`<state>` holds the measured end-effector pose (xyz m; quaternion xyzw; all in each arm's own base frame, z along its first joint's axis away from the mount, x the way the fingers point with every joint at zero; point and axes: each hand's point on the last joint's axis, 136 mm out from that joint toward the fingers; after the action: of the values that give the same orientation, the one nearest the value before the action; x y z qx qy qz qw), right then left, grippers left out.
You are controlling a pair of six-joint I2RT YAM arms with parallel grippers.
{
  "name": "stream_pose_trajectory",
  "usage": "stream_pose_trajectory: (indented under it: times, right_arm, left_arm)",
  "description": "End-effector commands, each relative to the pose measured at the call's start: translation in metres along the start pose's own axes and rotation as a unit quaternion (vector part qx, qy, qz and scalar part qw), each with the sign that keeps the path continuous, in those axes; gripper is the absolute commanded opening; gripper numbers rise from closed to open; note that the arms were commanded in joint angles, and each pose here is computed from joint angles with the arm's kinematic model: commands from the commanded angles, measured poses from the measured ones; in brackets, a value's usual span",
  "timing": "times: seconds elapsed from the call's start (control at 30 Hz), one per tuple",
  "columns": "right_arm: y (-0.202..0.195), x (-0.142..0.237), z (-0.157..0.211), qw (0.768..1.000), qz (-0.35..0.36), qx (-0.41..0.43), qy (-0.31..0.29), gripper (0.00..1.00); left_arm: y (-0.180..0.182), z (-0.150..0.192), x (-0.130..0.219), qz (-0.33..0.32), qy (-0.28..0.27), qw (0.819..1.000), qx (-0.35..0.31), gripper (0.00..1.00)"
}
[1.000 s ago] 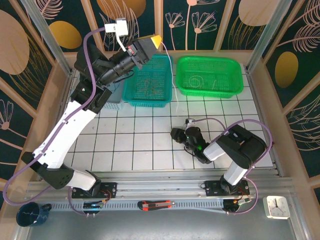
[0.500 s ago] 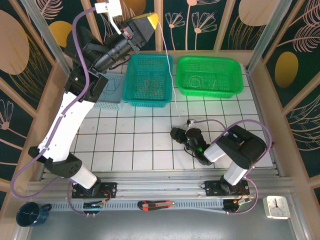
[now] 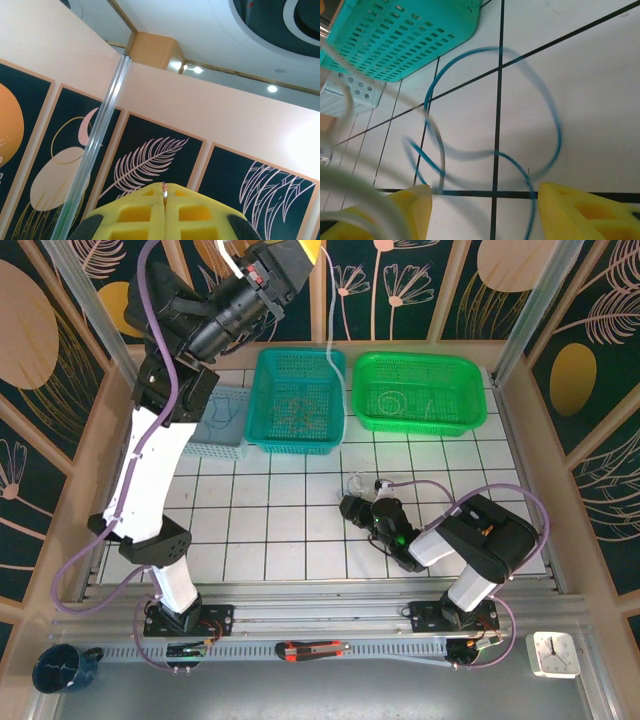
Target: Untangle the cables
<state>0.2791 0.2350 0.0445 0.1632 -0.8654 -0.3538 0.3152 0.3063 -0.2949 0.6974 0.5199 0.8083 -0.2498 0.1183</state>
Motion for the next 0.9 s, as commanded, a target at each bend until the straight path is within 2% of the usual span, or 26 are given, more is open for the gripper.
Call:
stream_pose_trajectory:
  times: [0.0, 0.13, 0.27, 0.3, 0.37, 0.6, 0.87]
  right_arm:
    - [-0.035, 0.007, 0.016, 0.996, 0.078, 0.018, 0.027, 0.59]
    - [-0.040, 0.009, 0.017, 0.995, 0.092, 0.032, 0.032, 0.51]
    - [-0.045, 0.011, 0.019, 0.994, 0.101, 0.034, 0.036, 0.29]
    - [-0.045, 0.011, 0.019, 0.994, 0.100, 0.034, 0.036, 0.26]
    - [-0.041, 0.011, 0.019, 0.994, 0.093, 0.035, 0.037, 0.29]
    - [-0.003, 0.018, 0.003, 0.997, 0.029, 0.063, 0.027, 0.50]
    - [0.077, 0.040, -0.029, 0.988, -0.082, 0.132, -0.004, 0.59]
  left_arm:
    - [0.000, -0.011, 0.003, -0.005, -0.013, 1.000, -0.014, 0.00]
    - [0.002, -0.013, 0.002, -0.008, -0.015, 1.000, -0.017, 0.00]
    - [0.002, -0.020, 0.005, -0.019, -0.025, 0.999, -0.031, 0.00]
    - [0.001, -0.022, 0.005, -0.019, -0.027, 0.999, -0.033, 0.00]
    - [-0.001, -0.025, 0.006, -0.018, -0.031, 0.999, -0.035, 0.00]
    - [-0.002, -0.021, 0.004, -0.010, -0.022, 0.999, -0.026, 0.00]
    - [-0.009, -0.020, 0.005, 0.007, -0.017, 1.000, -0.011, 0.00]
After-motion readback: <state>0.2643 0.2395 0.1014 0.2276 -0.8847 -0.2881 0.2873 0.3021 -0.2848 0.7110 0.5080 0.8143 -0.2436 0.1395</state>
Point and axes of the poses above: each hand's point on the last joint's axis, 136 mm out from that joint toward the fingers, its own x axis back along the fingers, its own y axis along the line the jaws close on, z = x × y, and after that the axes turned 6 degrees about -x, right-handed
